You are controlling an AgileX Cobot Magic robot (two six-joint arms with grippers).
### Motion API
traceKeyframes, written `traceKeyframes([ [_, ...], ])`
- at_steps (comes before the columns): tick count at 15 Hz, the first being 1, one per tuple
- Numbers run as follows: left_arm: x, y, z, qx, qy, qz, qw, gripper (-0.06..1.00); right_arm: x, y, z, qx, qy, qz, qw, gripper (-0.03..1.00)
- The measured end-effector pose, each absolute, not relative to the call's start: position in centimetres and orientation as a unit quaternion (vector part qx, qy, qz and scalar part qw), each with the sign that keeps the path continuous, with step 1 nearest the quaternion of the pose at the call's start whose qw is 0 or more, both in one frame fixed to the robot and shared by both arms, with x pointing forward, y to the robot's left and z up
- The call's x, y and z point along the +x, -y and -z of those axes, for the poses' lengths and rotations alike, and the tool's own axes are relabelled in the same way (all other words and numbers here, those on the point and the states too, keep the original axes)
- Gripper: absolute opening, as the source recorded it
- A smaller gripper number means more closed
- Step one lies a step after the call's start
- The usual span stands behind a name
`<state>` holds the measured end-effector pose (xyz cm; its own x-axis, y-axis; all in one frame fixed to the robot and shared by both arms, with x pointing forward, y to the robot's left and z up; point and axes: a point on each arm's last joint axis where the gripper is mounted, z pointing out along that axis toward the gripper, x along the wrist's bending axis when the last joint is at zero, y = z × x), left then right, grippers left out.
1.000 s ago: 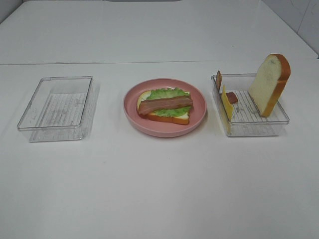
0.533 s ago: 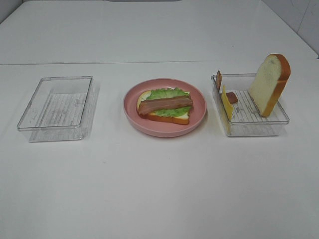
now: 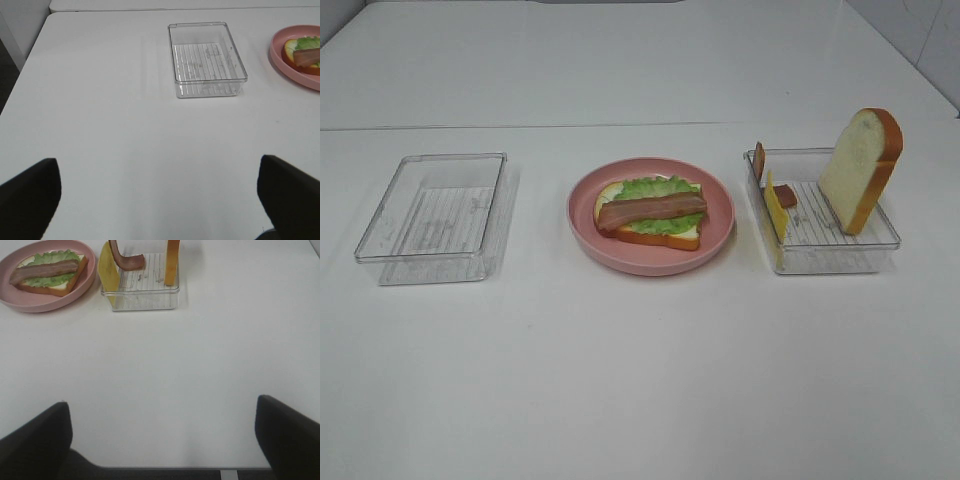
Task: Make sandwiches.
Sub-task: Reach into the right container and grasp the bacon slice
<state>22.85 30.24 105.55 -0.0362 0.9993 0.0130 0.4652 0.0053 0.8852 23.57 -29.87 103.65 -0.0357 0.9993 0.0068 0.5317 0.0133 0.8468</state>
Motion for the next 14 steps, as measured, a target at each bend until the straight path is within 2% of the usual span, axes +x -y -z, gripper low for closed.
traceKeyframes([
  [14, 22.98, -30.25, -105.59, 0.594, -0.611, -0.381, 0.359, 0.99, 23.57, 29.87, -103.65, 0.609, -0.629, -0.350, 0.334, 0.96],
])
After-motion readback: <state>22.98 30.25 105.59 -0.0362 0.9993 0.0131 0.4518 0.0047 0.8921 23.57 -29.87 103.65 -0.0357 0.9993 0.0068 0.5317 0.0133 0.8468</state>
